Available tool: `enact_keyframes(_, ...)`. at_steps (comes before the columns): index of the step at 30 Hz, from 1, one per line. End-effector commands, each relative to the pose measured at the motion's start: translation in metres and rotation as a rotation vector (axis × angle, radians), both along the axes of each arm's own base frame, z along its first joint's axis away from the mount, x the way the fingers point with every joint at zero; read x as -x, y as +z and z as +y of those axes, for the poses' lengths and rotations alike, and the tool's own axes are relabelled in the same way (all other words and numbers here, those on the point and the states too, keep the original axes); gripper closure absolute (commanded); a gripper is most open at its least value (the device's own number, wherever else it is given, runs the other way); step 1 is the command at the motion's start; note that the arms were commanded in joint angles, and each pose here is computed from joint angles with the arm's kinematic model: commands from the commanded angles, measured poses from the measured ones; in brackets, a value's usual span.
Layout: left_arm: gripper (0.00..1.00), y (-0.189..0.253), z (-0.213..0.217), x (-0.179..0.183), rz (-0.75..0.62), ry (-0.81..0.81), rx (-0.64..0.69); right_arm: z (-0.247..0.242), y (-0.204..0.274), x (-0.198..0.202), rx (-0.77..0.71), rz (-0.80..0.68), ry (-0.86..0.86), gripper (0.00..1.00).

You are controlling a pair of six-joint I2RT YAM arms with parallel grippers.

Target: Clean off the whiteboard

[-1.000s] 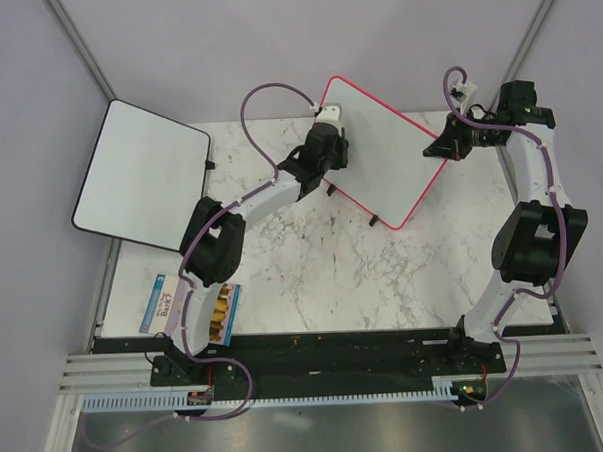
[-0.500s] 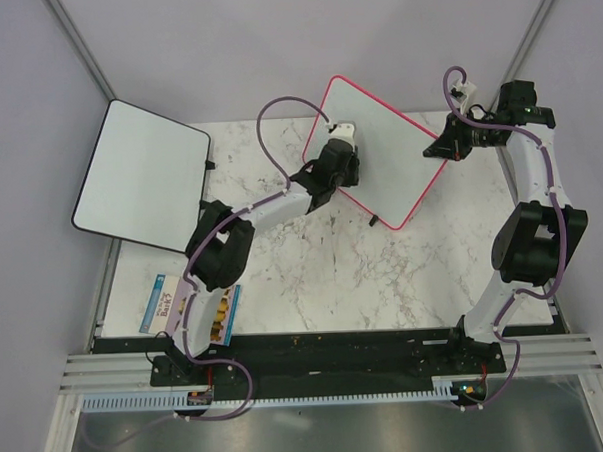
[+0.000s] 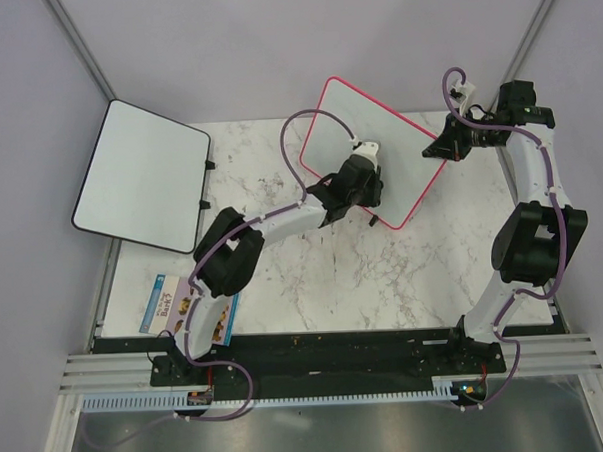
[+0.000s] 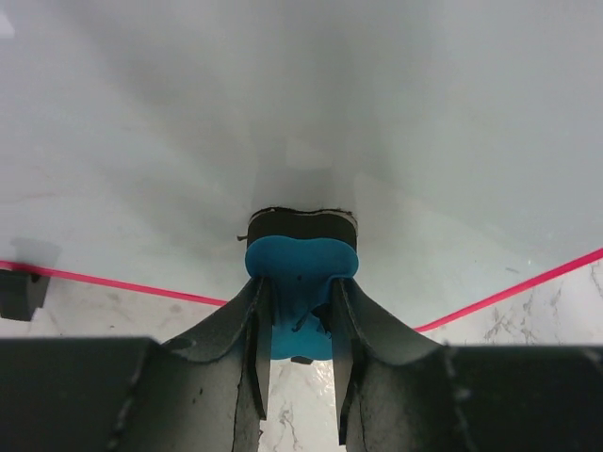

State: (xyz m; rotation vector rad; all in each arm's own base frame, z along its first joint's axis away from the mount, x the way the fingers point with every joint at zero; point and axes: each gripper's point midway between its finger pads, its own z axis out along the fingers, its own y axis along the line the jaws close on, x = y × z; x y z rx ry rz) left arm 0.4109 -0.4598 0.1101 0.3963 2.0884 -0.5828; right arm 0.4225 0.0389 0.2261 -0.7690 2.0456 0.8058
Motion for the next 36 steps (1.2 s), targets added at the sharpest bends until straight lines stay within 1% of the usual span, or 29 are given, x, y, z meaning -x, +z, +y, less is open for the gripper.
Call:
enact_keyframes(1,0.98,0.064,0.022,-0.07,-0.148,0.112,0.107,0.02,-0.099,0.069,0.143,0.396,0.15,1.0)
enact_keyframes(3,0.98,0.078,0.033,-0.084,-0.173,0.144,0.123,0.02,-0.1,0.069,0.144,0.394,0.151,1.0)
enact_keyframes(6,0.98,0.097,0.038,-0.095,-0.21,0.15,0.137,0.02,-0.101,0.07,0.142,0.398,0.154,1.0)
enact_keyframes(11,0.98,0.125,0.03,-0.1,-0.264,0.121,0.17,0.021,-0.099,0.069,0.141,0.395,0.153,1.0)
enact_keyframes(13,0.98,0.125,0.027,-0.102,-0.276,0.108,0.161,0.021,-0.098,0.069,0.142,0.391,0.153,1.0)
enact_keyframes(14,0.98,0.137,0.024,-0.105,-0.296,0.102,0.174,0.02,-0.099,0.069,0.14,0.397,0.152,1.0)
enact_keyframes(16,0.98,0.145,0.018,-0.11,-0.311,0.091,0.171,0.02,-0.098,0.069,0.141,0.394,0.151,1.0)
enact_keyframes(19,0.98,0.159,0.018,-0.117,-0.344,0.103,0.158,0.021,-0.098,0.07,0.142,0.394,0.153,1.0)
enact_keyframes(21,0.98,0.16,0.019,-0.123,-0.358,0.106,0.151,0.02,-0.098,0.07,0.144,0.393,0.152,1.0)
enact_keyframes(22,0.98,0.171,0.019,-0.126,-0.376,0.108,0.164,0.02,-0.099,0.07,0.144,0.395,0.152,1.0)
enact_keyframes(25,0.98,0.173,0.022,-0.134,-0.379,0.12,0.162,0.02,-0.098,0.07,0.144,0.392,0.152,1.0)
enact_keyframes(30,0.98,0.145,0.03,-0.136,-0.307,0.123,0.137,0.02,-0.1,0.071,0.143,0.398,0.152,1.0)
enact_keyframes(31,0.98,0.128,0.031,-0.133,-0.276,0.121,0.118,0.02,-0.1,0.07,0.143,0.396,0.152,1.0)
enact_keyframes(36,0.98,0.081,0.036,-0.116,-0.16,0.115,0.095,0.02,-0.1,0.071,0.144,0.397,0.155,1.0)
